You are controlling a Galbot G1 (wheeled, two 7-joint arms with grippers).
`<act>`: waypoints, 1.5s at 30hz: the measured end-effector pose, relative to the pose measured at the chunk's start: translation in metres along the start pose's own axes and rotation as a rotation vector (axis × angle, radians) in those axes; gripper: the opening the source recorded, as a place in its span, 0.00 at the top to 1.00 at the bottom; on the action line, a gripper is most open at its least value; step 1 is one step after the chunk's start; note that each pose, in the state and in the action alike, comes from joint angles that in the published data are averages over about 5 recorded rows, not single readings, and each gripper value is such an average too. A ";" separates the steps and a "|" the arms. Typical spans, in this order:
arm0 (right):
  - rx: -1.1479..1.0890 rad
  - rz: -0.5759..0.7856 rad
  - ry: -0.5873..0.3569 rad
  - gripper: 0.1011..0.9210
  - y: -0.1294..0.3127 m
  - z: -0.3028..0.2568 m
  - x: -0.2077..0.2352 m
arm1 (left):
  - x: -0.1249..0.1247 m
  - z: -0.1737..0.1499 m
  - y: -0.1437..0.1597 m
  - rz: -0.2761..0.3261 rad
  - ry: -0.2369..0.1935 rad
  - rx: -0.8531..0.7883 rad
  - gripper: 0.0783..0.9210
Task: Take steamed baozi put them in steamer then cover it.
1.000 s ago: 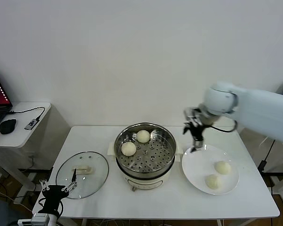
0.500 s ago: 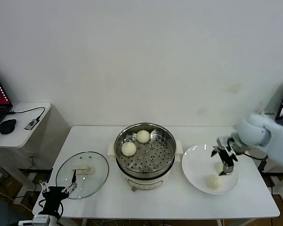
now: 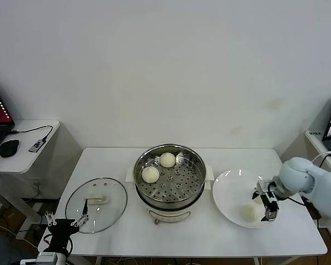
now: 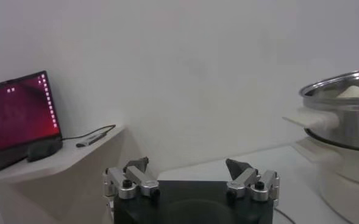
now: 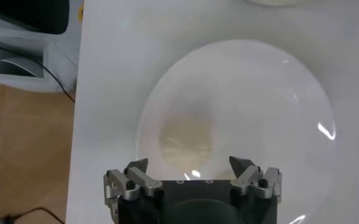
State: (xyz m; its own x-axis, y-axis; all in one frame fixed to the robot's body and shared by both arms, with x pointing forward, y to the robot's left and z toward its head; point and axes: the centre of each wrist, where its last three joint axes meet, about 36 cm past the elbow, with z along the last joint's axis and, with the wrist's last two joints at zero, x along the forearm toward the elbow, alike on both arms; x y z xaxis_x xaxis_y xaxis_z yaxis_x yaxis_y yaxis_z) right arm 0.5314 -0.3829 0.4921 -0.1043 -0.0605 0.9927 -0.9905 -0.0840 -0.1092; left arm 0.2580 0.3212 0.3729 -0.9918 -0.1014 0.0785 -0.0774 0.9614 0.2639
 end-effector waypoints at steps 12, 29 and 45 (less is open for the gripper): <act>-0.018 0.005 -0.002 0.19 -0.002 -0.001 -0.031 | 0.000 0.004 0.000 -0.001 0.004 -0.002 0.12; -0.027 0.012 0.003 0.45 -0.007 -0.001 -0.032 | -0.001 0.004 0.001 -0.003 -0.001 -0.006 0.12; -0.036 0.136 -0.043 0.44 -0.056 -0.001 0.074 | -0.004 -0.004 0.000 0.016 -0.026 -0.007 0.12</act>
State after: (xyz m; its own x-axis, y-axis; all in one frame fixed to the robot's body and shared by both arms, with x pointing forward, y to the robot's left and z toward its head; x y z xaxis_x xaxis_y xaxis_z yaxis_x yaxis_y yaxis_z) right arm 0.5789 -0.3817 0.5722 -0.2349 -0.1111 0.9656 -0.9701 -0.0363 -0.2402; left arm 0.2623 0.3205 0.3768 -0.9952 -0.0795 0.0574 -0.0612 0.9611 0.2694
